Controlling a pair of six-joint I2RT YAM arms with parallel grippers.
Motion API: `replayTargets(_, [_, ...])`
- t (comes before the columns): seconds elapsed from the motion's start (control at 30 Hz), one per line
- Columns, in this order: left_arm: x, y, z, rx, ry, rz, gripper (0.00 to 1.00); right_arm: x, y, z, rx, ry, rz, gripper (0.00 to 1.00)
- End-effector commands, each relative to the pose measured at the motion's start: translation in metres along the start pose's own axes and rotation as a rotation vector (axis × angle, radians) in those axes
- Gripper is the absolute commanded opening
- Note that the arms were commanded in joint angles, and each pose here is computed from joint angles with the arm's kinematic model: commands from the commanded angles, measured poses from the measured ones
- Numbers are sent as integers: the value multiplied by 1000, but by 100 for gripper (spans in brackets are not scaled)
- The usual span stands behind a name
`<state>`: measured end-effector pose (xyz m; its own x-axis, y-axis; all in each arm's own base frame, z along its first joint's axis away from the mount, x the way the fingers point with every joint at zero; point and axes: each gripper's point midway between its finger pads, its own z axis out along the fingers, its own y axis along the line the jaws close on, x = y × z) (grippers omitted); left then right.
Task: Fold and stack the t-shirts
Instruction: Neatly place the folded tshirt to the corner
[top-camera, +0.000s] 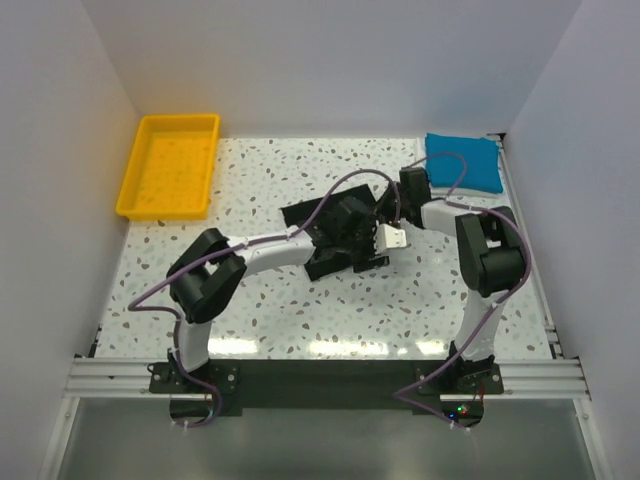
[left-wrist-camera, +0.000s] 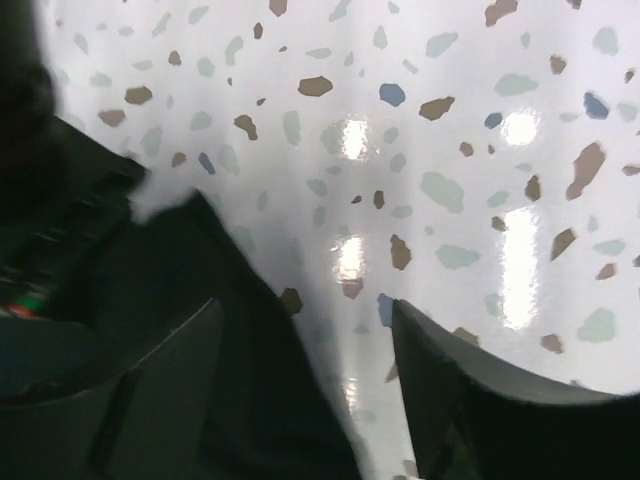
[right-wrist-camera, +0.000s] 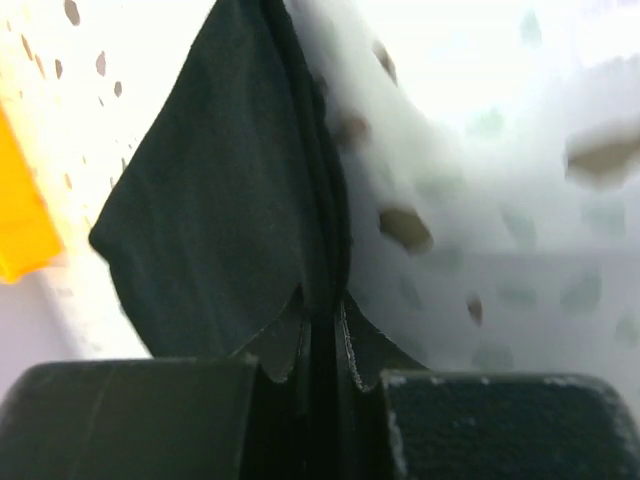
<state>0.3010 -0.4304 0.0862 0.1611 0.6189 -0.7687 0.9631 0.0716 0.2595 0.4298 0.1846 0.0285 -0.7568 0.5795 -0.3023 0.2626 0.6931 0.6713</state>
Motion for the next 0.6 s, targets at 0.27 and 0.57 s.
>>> replayTargets(0.27, [2, -19, -58, 58, -20, -278, 100, -124, 25, -19, 234, -138, -684, 0])
replayTargets(0.57, [30, -45, -74, 42, 23, -402, 100, -215, 42, -19, 336, -302, -814, 0])
